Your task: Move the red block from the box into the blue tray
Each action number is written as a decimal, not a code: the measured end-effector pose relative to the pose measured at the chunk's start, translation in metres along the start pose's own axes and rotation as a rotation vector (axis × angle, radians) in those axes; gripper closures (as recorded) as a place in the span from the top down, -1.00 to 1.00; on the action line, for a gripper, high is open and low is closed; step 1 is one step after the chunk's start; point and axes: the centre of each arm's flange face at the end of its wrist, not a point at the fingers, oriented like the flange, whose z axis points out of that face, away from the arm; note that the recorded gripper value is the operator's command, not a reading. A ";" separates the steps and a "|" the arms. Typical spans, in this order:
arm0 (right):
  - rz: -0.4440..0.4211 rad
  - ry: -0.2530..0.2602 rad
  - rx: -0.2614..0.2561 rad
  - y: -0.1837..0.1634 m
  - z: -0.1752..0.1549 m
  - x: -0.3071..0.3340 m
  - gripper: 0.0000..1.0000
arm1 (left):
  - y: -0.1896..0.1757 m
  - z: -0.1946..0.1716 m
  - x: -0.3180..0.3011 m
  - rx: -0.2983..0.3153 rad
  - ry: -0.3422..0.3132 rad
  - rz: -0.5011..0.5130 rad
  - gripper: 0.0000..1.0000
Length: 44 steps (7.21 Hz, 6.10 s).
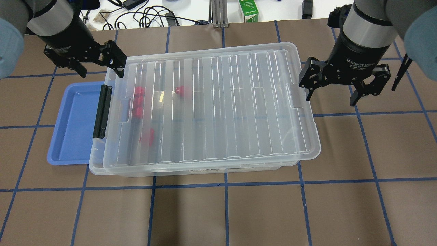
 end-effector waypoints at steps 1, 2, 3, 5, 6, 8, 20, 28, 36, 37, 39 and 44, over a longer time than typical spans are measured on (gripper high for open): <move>0.000 0.002 0.000 0.000 0.000 0.000 1.00 | 0.000 0.000 0.000 0.000 0.000 0.000 1.00; 0.000 0.006 -0.001 0.000 0.001 0.000 1.00 | 0.000 0.000 0.000 0.000 0.000 0.000 1.00; 0.000 0.008 -0.002 0.000 0.001 0.001 1.00 | 0.000 0.000 0.000 0.000 0.000 0.000 1.00; -0.002 0.012 -0.002 -0.001 0.002 0.001 1.00 | 0.000 0.000 0.001 0.001 0.000 0.001 1.00; -0.002 0.012 -0.001 -0.002 0.002 0.001 1.00 | 0.000 0.000 0.001 0.001 0.000 0.001 1.00; 0.008 0.001 -0.011 -0.013 0.010 0.004 1.00 | 0.000 -0.001 0.000 0.001 0.000 0.000 1.00; -0.112 0.005 -0.049 -0.133 0.128 0.001 1.00 | 0.000 -0.001 0.000 0.003 -0.001 0.000 1.00; -0.077 -0.005 -0.047 -0.154 0.131 0.037 1.00 | 0.000 0.000 0.000 0.001 0.000 0.000 1.00; -0.090 -0.019 -0.038 -0.174 0.126 0.108 1.00 | -0.002 0.003 0.001 -0.005 0.001 -0.006 1.00; -0.097 -0.015 -0.038 -0.175 0.126 0.115 1.00 | -0.002 0.004 0.001 -0.005 0.001 -0.006 1.00; -0.120 0.001 -0.038 -0.176 0.125 0.120 1.00 | -0.003 0.004 0.001 -0.005 0.002 -0.007 1.00; -0.140 -0.001 -0.037 -0.181 0.123 0.154 1.00 | -0.003 0.005 0.002 -0.007 0.003 -0.007 1.00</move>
